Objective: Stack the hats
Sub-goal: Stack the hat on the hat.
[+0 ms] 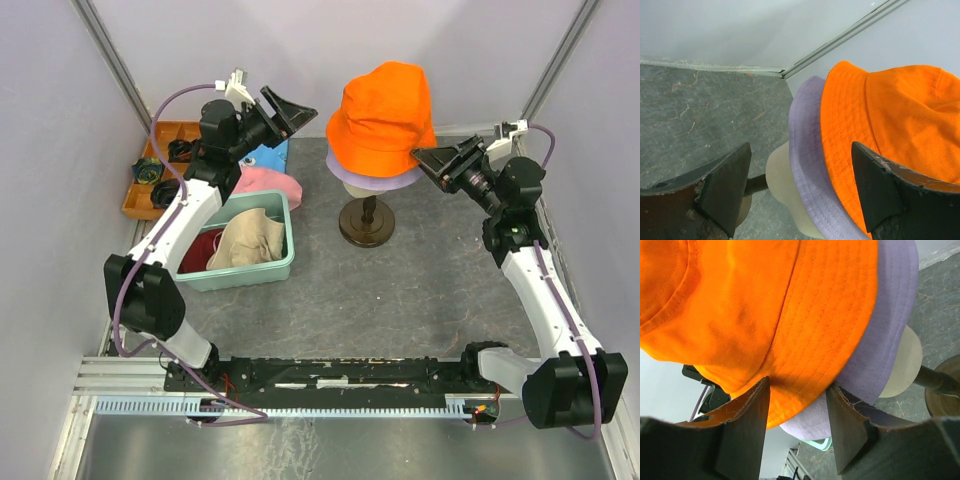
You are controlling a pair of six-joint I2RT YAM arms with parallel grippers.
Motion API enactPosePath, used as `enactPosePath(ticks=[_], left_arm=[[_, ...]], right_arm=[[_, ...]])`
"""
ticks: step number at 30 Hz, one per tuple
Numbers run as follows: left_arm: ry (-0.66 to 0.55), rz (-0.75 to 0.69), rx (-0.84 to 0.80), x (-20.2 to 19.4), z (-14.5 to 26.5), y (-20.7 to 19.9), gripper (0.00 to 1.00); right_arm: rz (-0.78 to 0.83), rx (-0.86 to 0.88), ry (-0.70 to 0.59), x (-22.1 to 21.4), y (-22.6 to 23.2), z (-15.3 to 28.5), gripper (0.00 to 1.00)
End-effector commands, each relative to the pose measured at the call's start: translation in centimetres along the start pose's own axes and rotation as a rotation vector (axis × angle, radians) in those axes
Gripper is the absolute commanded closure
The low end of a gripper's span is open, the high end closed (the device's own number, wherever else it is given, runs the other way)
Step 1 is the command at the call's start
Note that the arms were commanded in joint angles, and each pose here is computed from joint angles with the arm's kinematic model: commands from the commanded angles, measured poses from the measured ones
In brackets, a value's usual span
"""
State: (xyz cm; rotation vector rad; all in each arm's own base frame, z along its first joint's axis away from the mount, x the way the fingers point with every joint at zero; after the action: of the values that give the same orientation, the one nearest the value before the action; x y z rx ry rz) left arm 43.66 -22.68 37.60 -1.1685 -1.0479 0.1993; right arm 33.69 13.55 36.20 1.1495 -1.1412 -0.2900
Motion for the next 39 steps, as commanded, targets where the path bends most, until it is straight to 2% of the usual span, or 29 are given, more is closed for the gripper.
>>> enactPosePath(ticks=[1, 6, 13, 22, 33, 39], left_arm=[[-0.015, -0.015, -0.070, 0.3, 2.0, -3.0, 0.13], [-0.022, -0.012, -0.060, 0.0, 3.6, -3.6, 0.14], [-0.064, 0.003, -0.083, -1.1, 6.0, -6.2, 0.14], [-0.085, 0.010, -0.073, -3.4, 6.4, -8.4, 0.14], [-0.085, 0.079, -0.002, -5.7, 4.9, -6.6, 0.15], [-0.077, 0.115, -0.047, -5.8, 3.3, -6.9, 0.15]], right_arm=[[0.061, 0.075, -0.016, 0.7, 3.2, 1.0, 0.44], [0.080, 0.060, -0.020, 0.7, 3.7, 1.9, 0.42], [0.090, 0.024, -0.024, 0.1, 2.7, 2.5, 0.29], [0.107, -0.031, -0.066, 0.0, 1.4, 4.5, 0.29], [0.102, -0.044, -0.145, 2.4, 1.7, 4.8, 0.29], [0.095, -0.051, -0.157, 2.7, 1.5, 4.8, 0.30]])
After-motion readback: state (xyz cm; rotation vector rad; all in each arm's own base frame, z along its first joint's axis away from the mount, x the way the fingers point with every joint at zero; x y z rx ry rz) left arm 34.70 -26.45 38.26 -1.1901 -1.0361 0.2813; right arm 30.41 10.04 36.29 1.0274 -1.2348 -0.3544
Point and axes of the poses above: each gripper's point midway between its finger pads, its own z axis back along the fingers, its own y axis along the line the jaws close on, x = y × z, the point moved 2 cm from there along z, back along the fingers, and after that the axes turned 6 degrees about z, right-handed, at the moved point
